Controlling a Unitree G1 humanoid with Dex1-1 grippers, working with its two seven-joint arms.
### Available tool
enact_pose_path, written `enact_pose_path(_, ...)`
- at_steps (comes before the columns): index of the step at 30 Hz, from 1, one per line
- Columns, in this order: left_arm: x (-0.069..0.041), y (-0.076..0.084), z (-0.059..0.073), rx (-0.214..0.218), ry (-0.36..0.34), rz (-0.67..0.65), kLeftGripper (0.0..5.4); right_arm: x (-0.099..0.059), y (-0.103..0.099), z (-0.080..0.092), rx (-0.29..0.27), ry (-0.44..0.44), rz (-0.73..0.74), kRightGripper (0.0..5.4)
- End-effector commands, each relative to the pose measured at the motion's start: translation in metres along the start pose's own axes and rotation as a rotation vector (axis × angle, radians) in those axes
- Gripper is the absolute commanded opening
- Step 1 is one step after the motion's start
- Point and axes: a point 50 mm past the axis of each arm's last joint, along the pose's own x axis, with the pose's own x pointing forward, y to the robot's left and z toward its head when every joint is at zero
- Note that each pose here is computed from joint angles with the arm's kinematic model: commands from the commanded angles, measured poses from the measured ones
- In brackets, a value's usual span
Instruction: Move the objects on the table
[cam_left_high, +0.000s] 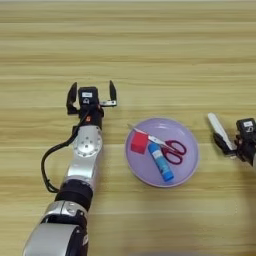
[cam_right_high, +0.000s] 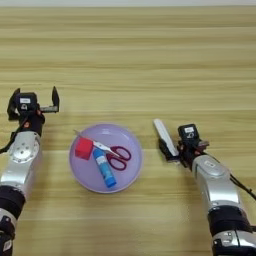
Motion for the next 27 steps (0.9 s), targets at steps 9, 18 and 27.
enact_pose_path(9, 0.0033, -0.0025, 0.0023, 0.014, 0.001, -0.008, 5.40, 0.0009, 0.0028, 0.0018, 0.004, -0.012, 0.019, 5.38)
enact_pose_path(18, 0.0033, -0.0021, 0.0021, 0.015, 0.002, -0.007, 5.40, 0.0010, 0.0046, 0.0007, 0.002, -0.008, 0.029, 5.38)
enact_pose_path(27, 0.0034, -0.0019, 0.0018, 0.015, 0.003, -0.008, 5.40, 0.0015, 0.0060, 0.0020, 0.005, -0.023, 0.033, 5.38)
